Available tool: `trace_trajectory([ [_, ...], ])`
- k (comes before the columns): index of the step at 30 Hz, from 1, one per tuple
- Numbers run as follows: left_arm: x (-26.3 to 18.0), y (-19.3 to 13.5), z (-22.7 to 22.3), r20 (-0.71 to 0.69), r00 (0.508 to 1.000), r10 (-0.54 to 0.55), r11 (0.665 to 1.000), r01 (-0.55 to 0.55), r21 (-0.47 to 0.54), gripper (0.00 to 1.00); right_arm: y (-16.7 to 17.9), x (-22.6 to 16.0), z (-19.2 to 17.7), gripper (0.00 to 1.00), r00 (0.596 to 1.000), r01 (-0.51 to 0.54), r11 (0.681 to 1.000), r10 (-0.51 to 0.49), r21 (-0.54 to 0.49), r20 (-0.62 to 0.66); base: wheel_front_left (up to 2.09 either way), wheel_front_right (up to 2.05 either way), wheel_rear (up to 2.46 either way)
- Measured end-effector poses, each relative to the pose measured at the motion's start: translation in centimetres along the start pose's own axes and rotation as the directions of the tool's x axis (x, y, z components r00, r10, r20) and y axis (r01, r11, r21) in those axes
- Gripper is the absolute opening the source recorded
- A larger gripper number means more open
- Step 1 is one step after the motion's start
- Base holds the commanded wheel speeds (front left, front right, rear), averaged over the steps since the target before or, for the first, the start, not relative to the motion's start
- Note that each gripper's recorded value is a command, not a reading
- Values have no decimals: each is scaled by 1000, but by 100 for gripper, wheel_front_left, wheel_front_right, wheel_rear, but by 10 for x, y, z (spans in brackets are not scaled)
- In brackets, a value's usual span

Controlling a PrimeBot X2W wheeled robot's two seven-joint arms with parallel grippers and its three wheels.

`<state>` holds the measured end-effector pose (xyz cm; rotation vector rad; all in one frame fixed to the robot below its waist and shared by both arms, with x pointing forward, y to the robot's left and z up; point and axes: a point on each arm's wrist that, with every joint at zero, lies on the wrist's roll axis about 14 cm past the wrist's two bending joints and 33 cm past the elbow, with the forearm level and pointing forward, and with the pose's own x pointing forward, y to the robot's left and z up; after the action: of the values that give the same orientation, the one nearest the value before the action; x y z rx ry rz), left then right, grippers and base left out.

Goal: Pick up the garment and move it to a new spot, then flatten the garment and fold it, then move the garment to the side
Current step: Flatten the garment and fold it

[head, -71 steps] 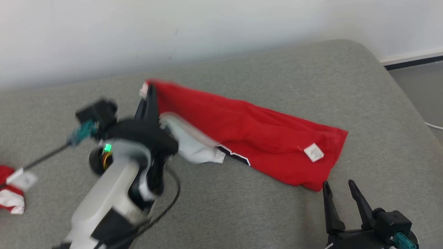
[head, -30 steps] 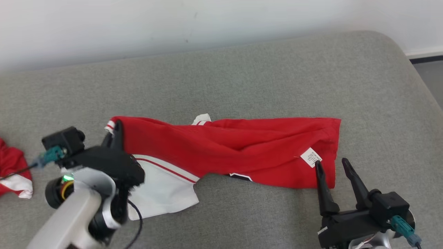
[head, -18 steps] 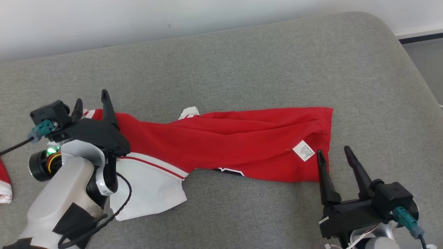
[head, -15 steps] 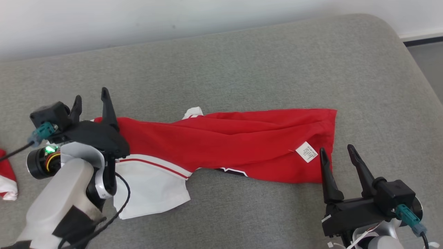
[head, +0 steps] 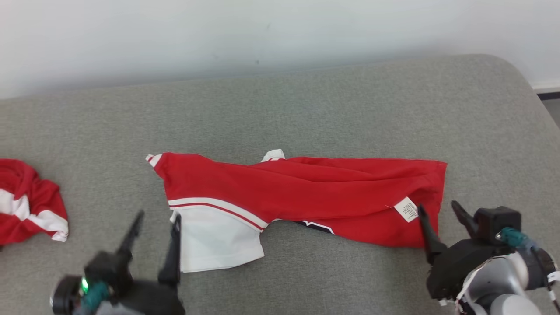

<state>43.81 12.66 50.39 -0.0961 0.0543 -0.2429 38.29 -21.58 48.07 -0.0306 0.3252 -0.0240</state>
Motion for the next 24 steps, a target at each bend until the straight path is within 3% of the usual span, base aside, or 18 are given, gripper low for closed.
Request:
trace_trajectory([
  [8,-53,-23,-33,-88,996,-25,999,23,-22,100,-27,6,-7,100,987,74,997,-74,-5,-143,0,0,0],
  [24,-57,-8,-32,-75,997,14,1000,-13,17,100,-53,57,-22,100,923,89,995,-97,-38,-373,0,0,0],
])
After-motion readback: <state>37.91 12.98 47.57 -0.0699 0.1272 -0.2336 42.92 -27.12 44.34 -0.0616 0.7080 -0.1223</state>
